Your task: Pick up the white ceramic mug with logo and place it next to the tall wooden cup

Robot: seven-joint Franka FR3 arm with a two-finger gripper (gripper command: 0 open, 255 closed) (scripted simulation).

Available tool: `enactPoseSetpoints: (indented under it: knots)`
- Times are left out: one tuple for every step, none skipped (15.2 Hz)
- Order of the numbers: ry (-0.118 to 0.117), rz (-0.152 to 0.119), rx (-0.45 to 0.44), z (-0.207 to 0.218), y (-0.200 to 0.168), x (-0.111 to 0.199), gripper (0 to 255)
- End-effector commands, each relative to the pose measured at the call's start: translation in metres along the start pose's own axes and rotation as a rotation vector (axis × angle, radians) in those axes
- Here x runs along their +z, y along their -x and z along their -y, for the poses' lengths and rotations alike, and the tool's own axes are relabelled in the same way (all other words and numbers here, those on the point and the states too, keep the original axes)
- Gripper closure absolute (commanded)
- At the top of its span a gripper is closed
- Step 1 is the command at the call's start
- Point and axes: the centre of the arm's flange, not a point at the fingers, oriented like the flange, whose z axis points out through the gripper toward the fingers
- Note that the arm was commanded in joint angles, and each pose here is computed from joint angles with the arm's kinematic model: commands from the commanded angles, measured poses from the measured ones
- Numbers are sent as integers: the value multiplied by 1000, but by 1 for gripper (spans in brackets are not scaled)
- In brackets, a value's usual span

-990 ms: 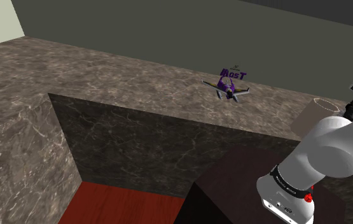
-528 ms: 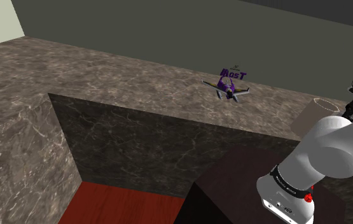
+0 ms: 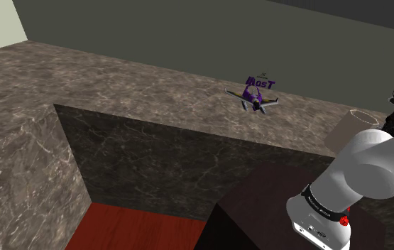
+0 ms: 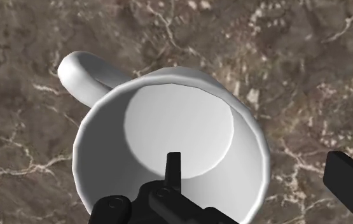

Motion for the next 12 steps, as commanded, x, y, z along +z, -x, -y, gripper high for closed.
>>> enactPoseSetpoints:
  knots:
    - [0,0,0,0,0,-13,0]
    - [0,0,0,0,0,-26,0]
    - [0,0,0,0,0,-40,0]
    - [0,0,0,0,0,-50,0]
    - [0,0,0,0,0,-50,0]
    - [0,0,0,0,0,-50,0]
    - [0,0,0,0,0,-50,0]
    - [0,0,0,0,0,-50,0]
    - [0,0,0,0,0,-50,0]
    - [0,0,0,0,0,-50,0]
    - [0,0,0,0,0,-50,0]
    - [0,0,0,0,0,-50,0]
